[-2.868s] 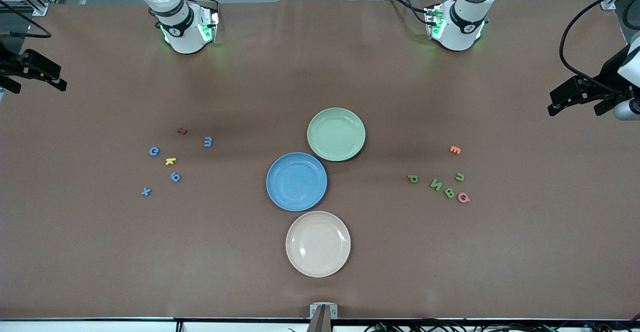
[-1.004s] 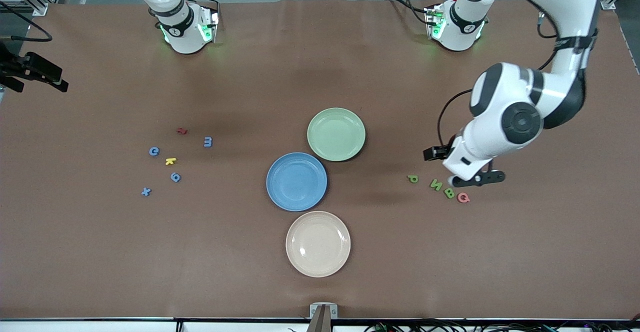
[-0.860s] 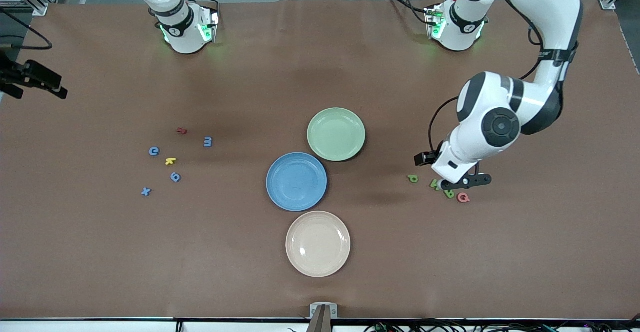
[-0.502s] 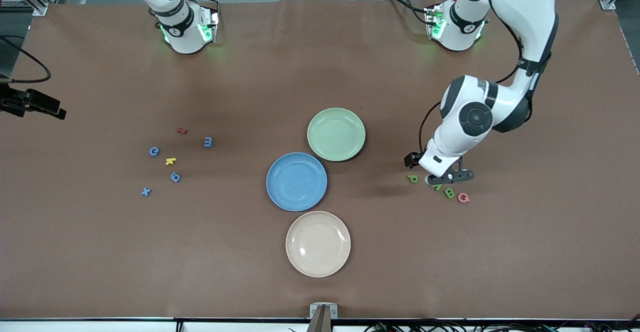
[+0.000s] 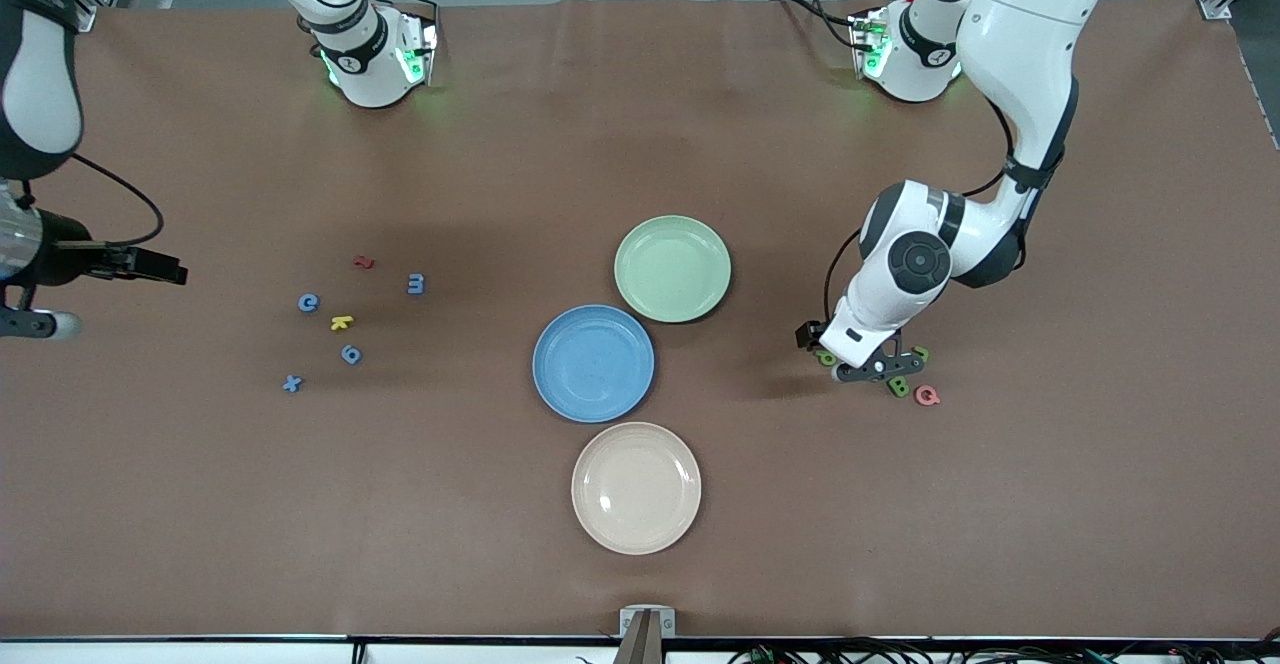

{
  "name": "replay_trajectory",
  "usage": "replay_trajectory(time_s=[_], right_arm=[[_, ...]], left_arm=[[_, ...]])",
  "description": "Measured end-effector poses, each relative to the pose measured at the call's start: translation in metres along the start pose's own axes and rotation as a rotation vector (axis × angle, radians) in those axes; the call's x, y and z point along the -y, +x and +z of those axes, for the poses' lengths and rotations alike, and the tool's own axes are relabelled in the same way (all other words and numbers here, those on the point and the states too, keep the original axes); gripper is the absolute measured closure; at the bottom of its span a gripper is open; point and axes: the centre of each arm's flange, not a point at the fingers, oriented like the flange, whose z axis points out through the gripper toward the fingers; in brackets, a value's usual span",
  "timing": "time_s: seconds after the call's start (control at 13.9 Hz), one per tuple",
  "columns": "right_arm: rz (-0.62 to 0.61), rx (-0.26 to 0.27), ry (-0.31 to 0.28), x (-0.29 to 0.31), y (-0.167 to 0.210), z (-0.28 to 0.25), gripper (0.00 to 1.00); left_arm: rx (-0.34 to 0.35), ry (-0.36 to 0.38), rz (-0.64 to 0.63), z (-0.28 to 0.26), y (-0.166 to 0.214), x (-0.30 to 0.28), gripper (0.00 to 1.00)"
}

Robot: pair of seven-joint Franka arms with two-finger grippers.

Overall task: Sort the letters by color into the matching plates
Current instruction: 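Grasp a green letter with the left gripper while the right gripper grasps a blue letter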

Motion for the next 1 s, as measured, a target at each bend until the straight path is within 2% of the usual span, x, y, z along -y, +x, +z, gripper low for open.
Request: replay_trajectory(time_s=[0.22, 0.5, 0.57, 0.72, 0.79, 0.86, 1.0], right_arm=[[0.003, -0.051, 0.001, -0.001, -0.006, 0.048, 0.0], [0.012, -0.161, -0.002, -0.003, -0.029, 0.137, 0.02], [0.016, -0.183, -0.003, -0.004, -0.035, 0.156, 0.02], [0.03, -0.194, -0.004, -0.009, -0.048, 0.188, 0.07], [0.038, -0.187, -0.004, -0.013, -0.05, 0.199, 0.18], [0.045, -0.188, -0.004, -0.016, -0.05, 0.206, 0.26], [0.052, -0.193, -0.008, -0.019, -0.047, 0.221, 0.31]], left_arm=[[-0.006, -0.006, -0.002, 0.006, 0.011, -0.005, 0.03], [-0.008, -0.008, -0.003, 0.009, 0.015, -0.007, 0.1], [-0.006, -0.007, -0.003, 0.011, 0.015, -0.007, 0.2], [-0.001, -0.005, -0.003, 0.014, 0.014, -0.007, 0.27], [0.001, -0.004, -0.003, 0.016, 0.014, -0.006, 0.33], [0.002, -0.003, -0.003, 0.017, 0.014, -0.006, 0.33], [0.002, -0.003, -0.003, 0.017, 0.014, -0.006, 0.45]])
